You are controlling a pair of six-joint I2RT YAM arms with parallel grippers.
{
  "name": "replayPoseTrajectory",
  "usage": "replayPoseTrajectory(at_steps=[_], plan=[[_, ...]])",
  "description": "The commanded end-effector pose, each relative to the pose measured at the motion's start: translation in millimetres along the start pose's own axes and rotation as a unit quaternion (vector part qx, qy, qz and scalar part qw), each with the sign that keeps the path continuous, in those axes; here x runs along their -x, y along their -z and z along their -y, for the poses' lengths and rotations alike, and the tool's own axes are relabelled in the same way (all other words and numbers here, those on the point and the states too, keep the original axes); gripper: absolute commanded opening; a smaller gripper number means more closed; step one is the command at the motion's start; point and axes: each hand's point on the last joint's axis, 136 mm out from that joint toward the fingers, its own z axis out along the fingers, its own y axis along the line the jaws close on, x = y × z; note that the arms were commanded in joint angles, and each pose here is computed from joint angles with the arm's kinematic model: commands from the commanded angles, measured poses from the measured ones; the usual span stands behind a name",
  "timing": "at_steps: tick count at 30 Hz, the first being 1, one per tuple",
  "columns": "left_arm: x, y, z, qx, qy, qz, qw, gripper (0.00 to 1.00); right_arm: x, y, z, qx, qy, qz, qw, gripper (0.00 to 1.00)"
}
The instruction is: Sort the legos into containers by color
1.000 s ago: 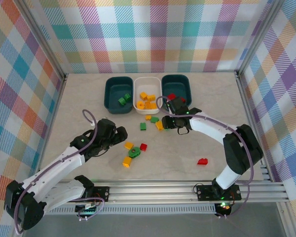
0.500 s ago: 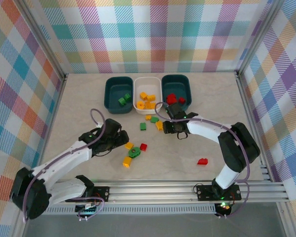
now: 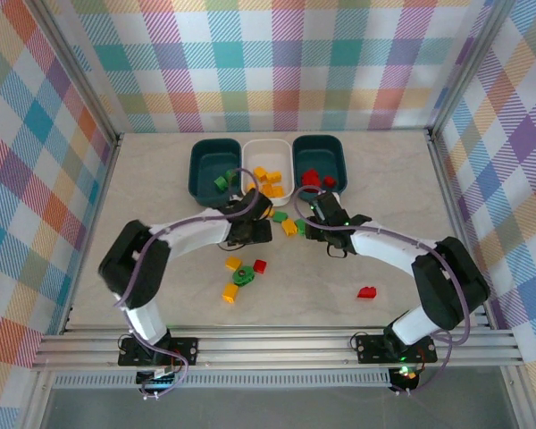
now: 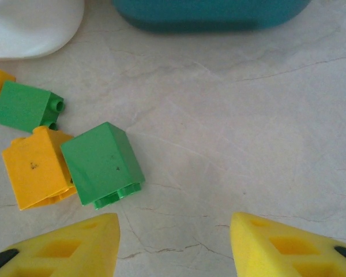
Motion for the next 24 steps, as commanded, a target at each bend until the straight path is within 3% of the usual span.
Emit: replayPoseTrajectory(at_steps=[1,7,11,21,24], plan=[[14,-13,7,0.026,-0.033,0.016,0.999,0.75,9,6,6,-0.003,-0.026,0.024,0.999,0.53],[31,-40,12,0.070,-0.043,0.023,0.996,0.68,9,13,7,0.009,-0.033,0.030,0.999,0.53],[30,-52,16,0.071,-0.041,0.013,0.997,0.54,12,18,7,0.014,-0.036,0.038,0.999,0.53],[23,-38,12,0.056,-0.030,0.013,0.998,0.26,13,22,6,0.023,-0.041,0.045,0.998,0.52],[31,-15,19,0.032,-0.031,0.029,0.999,0.24,13,22,6,0.023,-0.041,0.046,0.998,0.51]])
